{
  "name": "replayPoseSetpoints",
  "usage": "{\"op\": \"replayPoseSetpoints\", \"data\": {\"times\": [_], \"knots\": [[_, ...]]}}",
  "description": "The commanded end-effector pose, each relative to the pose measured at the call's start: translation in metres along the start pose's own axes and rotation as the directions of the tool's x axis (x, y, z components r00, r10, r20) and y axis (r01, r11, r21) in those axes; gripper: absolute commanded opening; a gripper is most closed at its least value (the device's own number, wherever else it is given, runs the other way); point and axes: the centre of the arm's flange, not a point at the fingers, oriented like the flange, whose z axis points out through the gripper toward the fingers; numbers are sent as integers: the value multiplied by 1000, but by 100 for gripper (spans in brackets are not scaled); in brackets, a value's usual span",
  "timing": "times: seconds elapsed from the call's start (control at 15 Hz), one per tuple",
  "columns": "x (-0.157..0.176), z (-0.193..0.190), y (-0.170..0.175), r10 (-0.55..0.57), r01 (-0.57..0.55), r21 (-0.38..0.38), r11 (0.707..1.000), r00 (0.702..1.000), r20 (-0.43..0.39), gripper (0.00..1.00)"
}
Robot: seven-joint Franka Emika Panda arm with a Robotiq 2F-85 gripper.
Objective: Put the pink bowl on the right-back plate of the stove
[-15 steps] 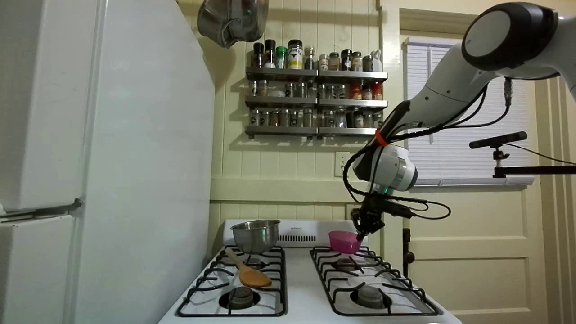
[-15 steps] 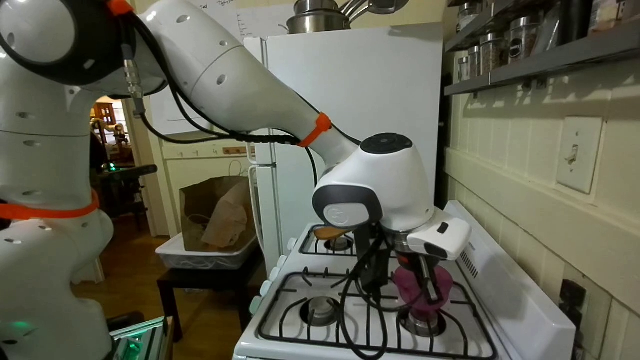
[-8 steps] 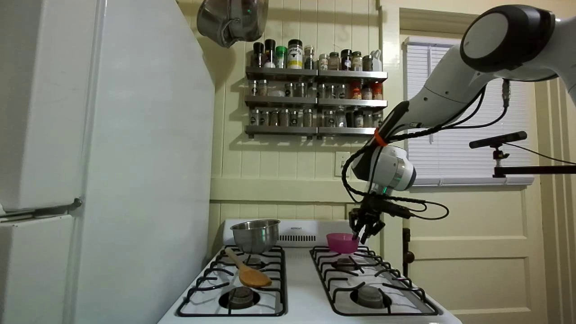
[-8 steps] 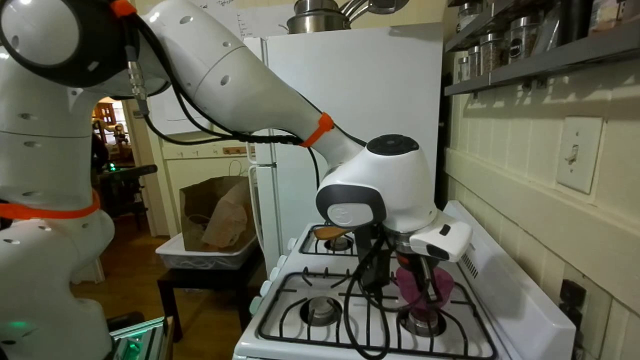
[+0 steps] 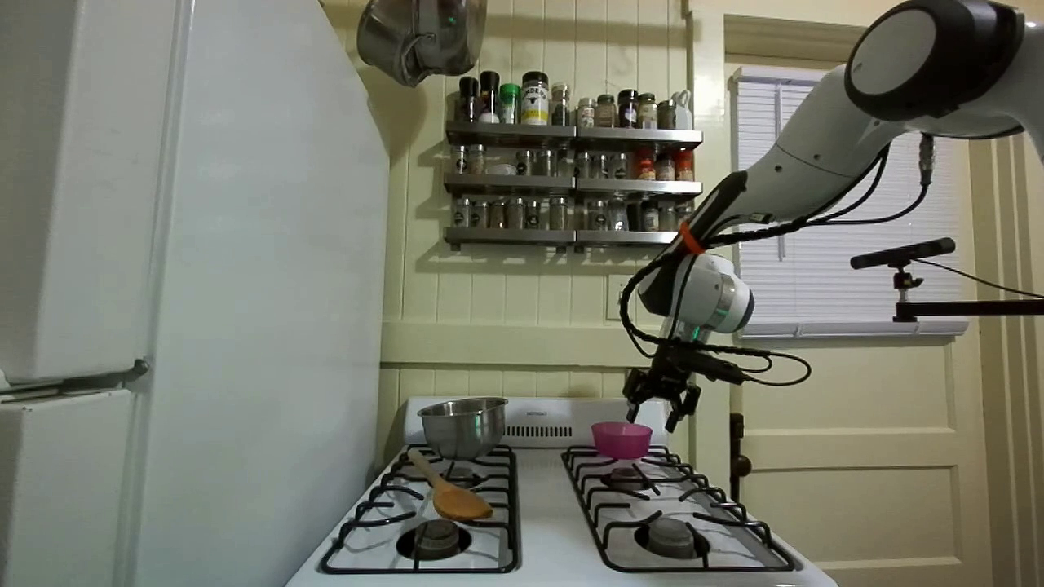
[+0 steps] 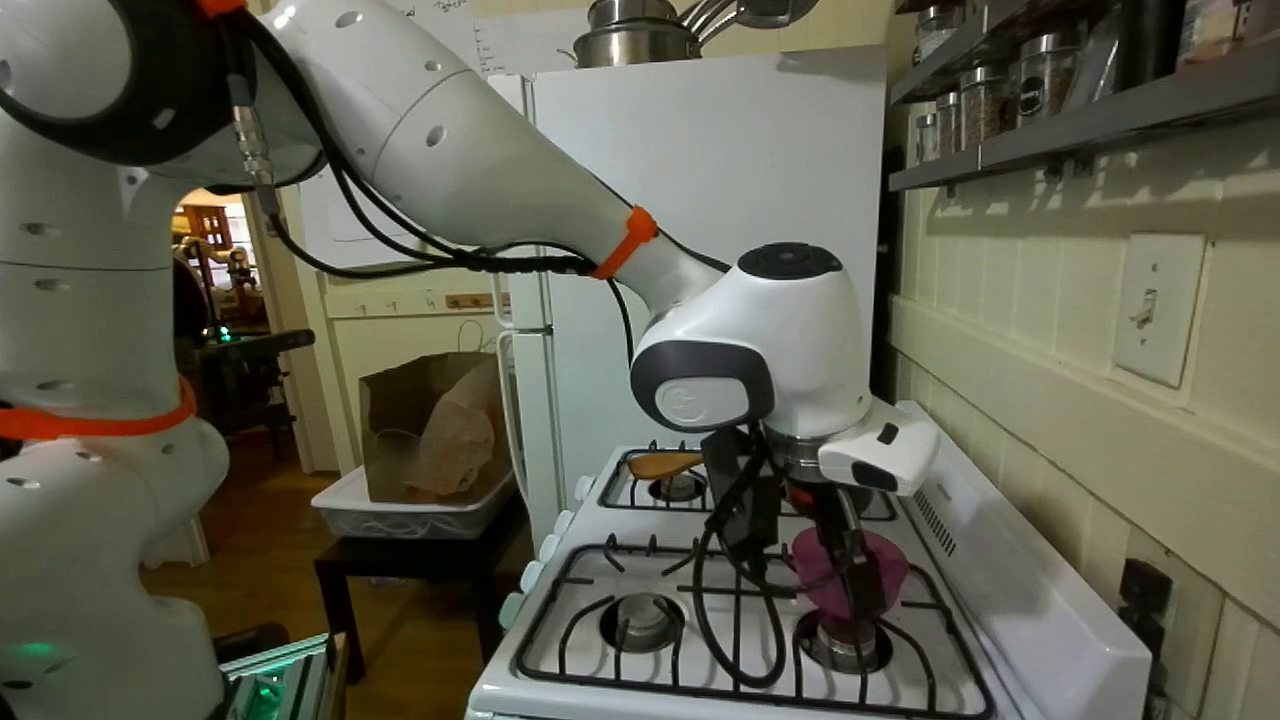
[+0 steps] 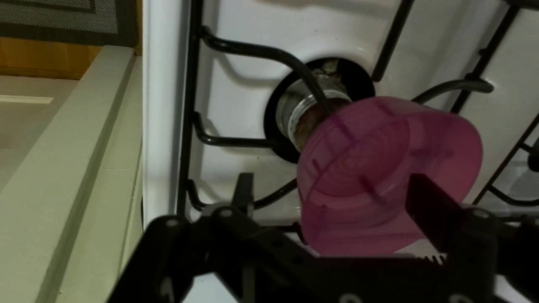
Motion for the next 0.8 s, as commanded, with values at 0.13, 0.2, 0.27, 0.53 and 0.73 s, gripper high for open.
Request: {"op": "replayPoseSetpoints", "data": {"times": [0.13, 0.2, 0.27, 0.53, 0.73], "knots": [[-9, -11, -7, 0, -2, 16, 1000, 994, 105, 100], [-11, -10, -6, 8, -9, 7, 1000, 992, 127, 100], [-13, -10, -5, 14, -14, -3, 1000, 989, 148, 100], [-17, -6, 3, 77, -60, -91, 994, 976, 205, 100], [-14, -10, 4, 104, -84, -120, 989, 981, 166, 100]]}}
